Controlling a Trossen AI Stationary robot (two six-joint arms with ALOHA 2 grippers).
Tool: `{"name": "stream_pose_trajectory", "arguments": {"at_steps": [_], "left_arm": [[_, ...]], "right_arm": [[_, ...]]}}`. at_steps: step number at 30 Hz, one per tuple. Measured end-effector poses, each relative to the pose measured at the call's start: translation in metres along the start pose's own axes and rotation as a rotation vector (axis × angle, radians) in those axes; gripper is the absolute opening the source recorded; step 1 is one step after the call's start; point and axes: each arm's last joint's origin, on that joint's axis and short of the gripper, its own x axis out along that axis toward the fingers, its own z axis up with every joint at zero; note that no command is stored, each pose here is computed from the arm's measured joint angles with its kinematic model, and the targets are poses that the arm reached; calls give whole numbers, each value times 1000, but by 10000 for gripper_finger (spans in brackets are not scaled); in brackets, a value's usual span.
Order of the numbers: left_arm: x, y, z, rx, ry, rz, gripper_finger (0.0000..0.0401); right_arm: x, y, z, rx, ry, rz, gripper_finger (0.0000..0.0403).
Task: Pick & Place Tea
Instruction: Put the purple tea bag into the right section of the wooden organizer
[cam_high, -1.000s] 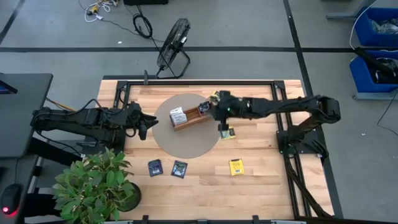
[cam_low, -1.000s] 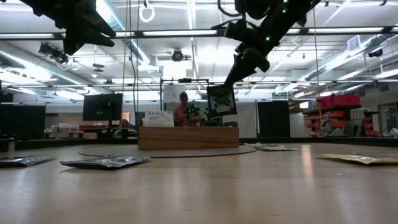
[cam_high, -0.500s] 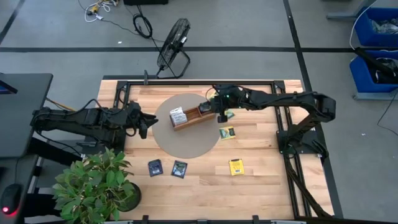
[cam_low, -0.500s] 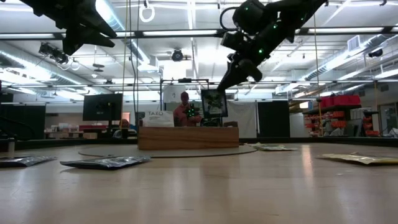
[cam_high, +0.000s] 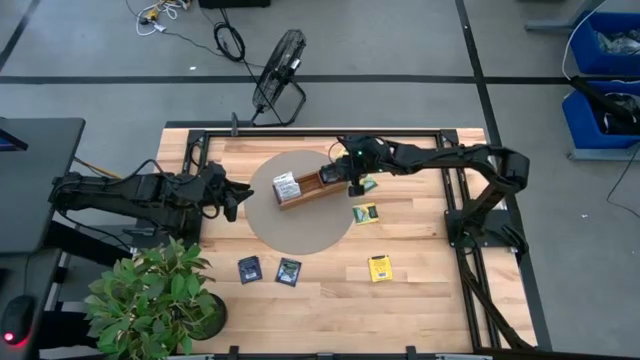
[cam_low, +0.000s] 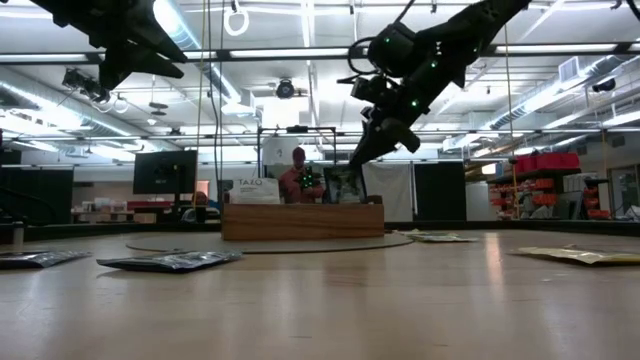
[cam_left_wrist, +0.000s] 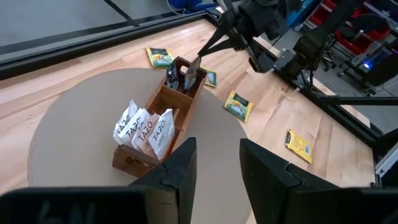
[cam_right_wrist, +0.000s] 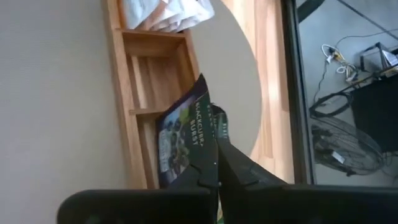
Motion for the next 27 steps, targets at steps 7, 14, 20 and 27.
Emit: {"name": "stream_pose_trajectory", "arguments": {"at_steps": [7,14,20,27], "left_arm": [[0,0,0,-4,3,4,126],[0,1,-1,-18,8,9,126],[0,1,-1,-21,8,9,126],[0,1,-1,-21,9,10,126]], "right_arm": [[11,-7,-9,2,8,-13,0],[19,-6,-14,4,7,25,0],[20,-8,-16,20,10,20,19],[19,-18,-23,63,36,-26,58]]}}
